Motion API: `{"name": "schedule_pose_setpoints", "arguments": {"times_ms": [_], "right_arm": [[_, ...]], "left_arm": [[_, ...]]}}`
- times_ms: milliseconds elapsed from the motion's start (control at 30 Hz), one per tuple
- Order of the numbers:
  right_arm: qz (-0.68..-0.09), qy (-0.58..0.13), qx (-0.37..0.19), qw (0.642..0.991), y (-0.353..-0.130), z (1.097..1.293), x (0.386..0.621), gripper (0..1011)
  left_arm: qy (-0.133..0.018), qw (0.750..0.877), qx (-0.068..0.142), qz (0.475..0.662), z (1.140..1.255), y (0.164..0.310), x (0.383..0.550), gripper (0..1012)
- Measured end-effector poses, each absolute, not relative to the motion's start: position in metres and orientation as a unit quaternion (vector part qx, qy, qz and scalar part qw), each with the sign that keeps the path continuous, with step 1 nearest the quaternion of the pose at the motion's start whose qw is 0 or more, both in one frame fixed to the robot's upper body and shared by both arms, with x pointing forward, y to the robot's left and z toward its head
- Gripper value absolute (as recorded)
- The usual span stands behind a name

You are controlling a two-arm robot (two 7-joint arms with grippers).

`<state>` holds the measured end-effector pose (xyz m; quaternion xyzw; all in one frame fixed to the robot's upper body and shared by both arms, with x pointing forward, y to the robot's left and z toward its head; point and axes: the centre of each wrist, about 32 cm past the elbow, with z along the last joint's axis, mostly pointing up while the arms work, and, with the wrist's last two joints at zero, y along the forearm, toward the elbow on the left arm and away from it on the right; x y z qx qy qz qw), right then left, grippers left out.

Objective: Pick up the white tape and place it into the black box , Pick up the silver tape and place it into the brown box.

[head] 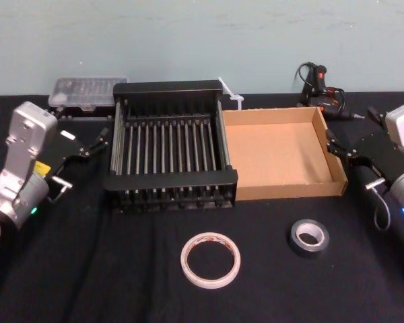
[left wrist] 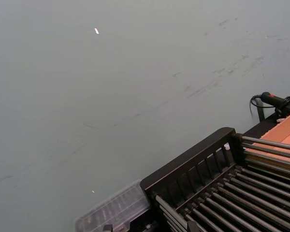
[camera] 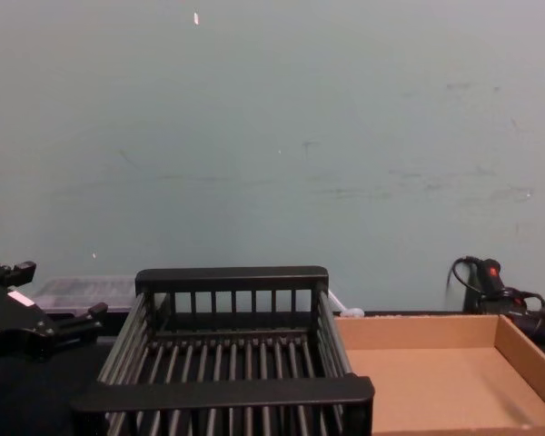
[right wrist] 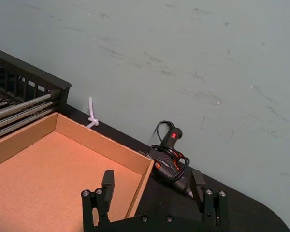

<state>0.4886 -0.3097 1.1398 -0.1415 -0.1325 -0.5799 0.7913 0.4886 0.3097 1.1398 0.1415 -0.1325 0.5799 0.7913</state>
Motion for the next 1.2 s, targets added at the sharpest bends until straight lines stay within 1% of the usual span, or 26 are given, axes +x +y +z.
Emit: {"name": "schedule_pose_setpoints", "arguments": {"times_ms": [1200], "right_arm": [[-0.58, -0.132, -0.141, 0.791, -0.3096, 1.1397, 0.4886, 1002]], "left_arm": [[-0.132, 0.791, 0.142, 0.58, 1.1398, 0.3097, 0.4886, 1001]]}}
